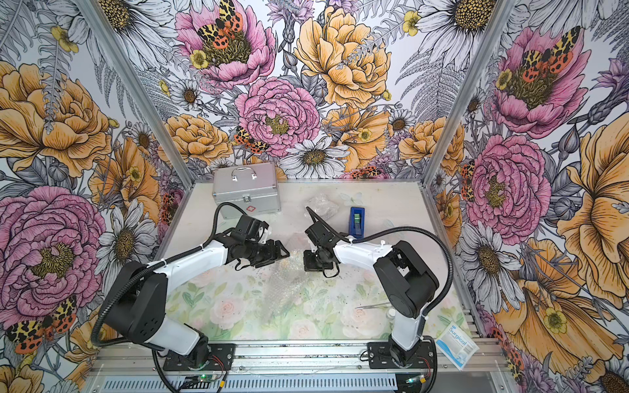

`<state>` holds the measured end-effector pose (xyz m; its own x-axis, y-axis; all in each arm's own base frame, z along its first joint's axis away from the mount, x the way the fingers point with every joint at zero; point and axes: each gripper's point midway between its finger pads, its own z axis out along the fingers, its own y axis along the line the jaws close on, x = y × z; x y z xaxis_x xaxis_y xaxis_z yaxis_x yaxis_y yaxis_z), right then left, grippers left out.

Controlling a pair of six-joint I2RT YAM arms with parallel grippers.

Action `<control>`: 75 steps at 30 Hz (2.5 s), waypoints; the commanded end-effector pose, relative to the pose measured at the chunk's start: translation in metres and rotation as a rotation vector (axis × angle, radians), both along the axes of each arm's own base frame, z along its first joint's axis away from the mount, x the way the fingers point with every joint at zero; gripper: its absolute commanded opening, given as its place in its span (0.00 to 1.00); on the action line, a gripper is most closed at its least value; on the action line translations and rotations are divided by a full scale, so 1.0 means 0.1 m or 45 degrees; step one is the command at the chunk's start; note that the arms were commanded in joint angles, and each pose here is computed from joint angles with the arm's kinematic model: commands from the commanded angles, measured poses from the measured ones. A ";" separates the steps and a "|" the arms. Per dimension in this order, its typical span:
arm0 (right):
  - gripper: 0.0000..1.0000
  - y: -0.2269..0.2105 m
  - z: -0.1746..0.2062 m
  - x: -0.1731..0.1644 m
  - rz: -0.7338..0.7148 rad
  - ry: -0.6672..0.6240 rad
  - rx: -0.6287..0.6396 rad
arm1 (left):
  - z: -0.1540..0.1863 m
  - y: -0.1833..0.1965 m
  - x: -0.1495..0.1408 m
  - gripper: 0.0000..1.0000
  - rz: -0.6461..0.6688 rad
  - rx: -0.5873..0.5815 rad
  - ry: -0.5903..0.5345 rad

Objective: Wrap bowls in bubble wrap
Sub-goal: Wrap the bowl in bubble wrap.

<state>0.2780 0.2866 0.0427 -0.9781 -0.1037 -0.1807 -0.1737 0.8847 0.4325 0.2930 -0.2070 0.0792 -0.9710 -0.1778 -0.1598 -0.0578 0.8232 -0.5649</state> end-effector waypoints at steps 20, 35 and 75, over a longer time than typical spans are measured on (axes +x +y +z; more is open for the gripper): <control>0.09 0.16 0.26 0.10 0.008 -0.073 0.057 | -0.59 -0.40 -0.16 0.45 -0.128 0.032 0.173; 0.65 -0.54 1.03 0.66 -0.309 -0.252 0.204 | -0.41 -0.51 -0.30 0.12 -0.252 0.026 0.104; 0.04 -0.82 1.00 1.23 -0.208 -0.257 0.216 | -0.19 -0.71 -0.24 0.01 -0.328 0.105 -0.010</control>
<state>0.3957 0.1899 0.0971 -0.9578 0.1416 -0.2502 -0.0180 0.8392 0.5436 0.2466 -0.2696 0.0526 -0.9723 0.1600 -0.1705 0.2203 0.8715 -0.4381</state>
